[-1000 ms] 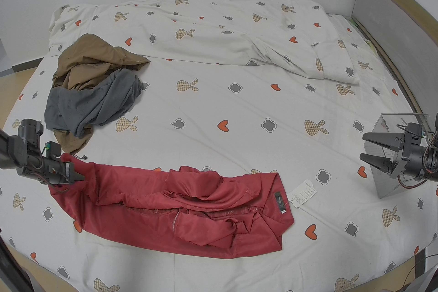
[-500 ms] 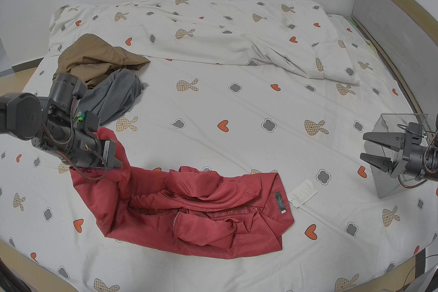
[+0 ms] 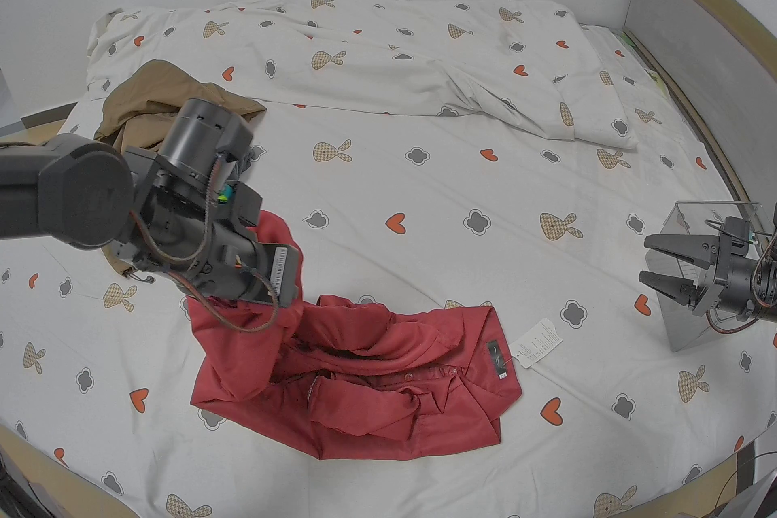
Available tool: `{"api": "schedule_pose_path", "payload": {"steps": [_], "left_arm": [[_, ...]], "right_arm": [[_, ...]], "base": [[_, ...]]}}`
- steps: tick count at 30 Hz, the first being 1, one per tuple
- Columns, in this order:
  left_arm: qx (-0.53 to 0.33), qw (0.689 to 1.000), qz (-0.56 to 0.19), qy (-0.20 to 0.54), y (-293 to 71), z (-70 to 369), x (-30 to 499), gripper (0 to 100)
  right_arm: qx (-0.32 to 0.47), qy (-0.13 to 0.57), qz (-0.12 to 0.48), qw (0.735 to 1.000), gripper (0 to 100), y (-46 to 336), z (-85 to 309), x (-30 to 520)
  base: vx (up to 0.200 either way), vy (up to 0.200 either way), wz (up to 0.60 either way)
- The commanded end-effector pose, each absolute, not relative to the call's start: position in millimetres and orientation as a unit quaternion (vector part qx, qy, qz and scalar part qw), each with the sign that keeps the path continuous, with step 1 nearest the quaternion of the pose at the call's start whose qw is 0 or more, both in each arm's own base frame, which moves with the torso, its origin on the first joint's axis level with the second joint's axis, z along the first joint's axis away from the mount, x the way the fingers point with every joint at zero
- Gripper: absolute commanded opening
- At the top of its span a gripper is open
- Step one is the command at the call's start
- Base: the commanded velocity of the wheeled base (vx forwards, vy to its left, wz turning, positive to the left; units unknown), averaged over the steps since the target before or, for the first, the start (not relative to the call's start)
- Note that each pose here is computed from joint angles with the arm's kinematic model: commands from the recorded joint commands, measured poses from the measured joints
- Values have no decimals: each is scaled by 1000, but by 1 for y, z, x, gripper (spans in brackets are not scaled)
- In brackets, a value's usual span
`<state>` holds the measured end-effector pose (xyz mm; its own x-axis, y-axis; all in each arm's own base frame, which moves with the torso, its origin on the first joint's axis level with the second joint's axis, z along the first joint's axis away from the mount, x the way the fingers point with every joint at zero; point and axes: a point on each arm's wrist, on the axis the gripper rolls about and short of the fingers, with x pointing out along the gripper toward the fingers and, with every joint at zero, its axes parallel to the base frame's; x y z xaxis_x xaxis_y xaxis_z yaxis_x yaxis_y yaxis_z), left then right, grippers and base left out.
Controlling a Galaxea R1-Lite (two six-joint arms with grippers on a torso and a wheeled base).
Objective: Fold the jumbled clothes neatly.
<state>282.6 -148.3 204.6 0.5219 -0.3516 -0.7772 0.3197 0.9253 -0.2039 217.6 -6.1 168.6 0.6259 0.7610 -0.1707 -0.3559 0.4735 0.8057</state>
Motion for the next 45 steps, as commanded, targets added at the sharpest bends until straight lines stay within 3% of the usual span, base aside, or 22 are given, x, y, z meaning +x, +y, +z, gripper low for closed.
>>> {"api": "schedule_pose_path", "payload": {"steps": [1, 12, 23, 30, 31, 37, 45], "left_arm": [[1, 858, -225, 462, -186, 192, 286, 0], [37, 845, -238, 477, -261, 156, 289, 0], [47, 843, -266, 465, -295, 149, 293, 0], [71, 830, -278, 479, -325, 120, 294, 0], [74, 830, -276, 480, -328, 117, 295, 100], [78, 838, -274, 466, -342, 115, 298, 100], [61, 847, -308, 428, -353, 145, 288, 100]], "right_arm": [[382, 264, 342, 817, 100, -6, 169, 217], [382, 265, 343, 816, 100, -6, 169, 217], [382, 265, 343, 816, 100, -6, 169, 217], [382, 264, 343, 817, 100, -6, 169, 217], [382, 264, 342, 817, 100, -6, 169, 217], [382, 263, 342, 817, 100, -6, 170, 217], [380, 261, 344, 818, 100, -6, 171, 215]], "base": [[0, 0, 0], [0, 0, 0], [0, 0, 0], [0, 0, 0], [0, 0, 0], [0, 0, 0], [0, 0, 0]]}}
